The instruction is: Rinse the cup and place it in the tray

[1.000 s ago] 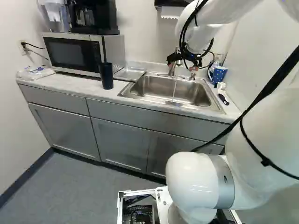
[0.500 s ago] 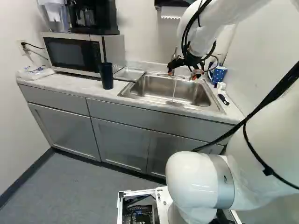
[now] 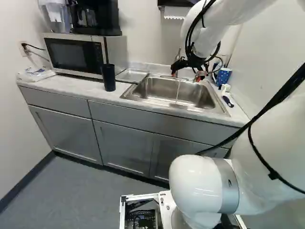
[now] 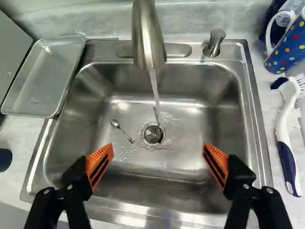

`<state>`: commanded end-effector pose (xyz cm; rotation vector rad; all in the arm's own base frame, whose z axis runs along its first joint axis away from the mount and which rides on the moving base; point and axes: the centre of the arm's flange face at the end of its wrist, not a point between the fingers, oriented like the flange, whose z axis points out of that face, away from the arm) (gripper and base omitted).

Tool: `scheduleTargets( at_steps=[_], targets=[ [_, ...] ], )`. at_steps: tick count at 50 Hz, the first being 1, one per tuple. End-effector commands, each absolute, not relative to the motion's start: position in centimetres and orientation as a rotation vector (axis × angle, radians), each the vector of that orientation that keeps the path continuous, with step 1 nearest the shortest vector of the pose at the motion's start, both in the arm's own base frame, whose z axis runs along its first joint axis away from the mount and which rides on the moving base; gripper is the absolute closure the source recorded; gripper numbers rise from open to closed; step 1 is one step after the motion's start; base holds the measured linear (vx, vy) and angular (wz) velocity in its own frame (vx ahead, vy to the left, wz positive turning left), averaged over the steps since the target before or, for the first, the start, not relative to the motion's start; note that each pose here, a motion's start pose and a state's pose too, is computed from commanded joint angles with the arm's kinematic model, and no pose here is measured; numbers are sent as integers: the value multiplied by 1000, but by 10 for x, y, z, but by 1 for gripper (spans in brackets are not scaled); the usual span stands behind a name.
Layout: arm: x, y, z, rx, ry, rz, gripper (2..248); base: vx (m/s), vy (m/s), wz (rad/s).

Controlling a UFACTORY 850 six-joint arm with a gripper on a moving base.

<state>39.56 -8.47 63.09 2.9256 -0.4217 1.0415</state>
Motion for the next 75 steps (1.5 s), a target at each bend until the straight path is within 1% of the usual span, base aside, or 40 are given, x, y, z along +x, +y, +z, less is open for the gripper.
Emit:
scheduleTargets(
  at_steps=[32,50,75],
  targets=[
    [395,-74,631,2938,-385,1046,3,0,0,0],
    [395,-48,630,2956,-260,1048,3,0,0,0],
    [410,-10,631,2969,-61,1039,3,0,0,0]
  ],
)
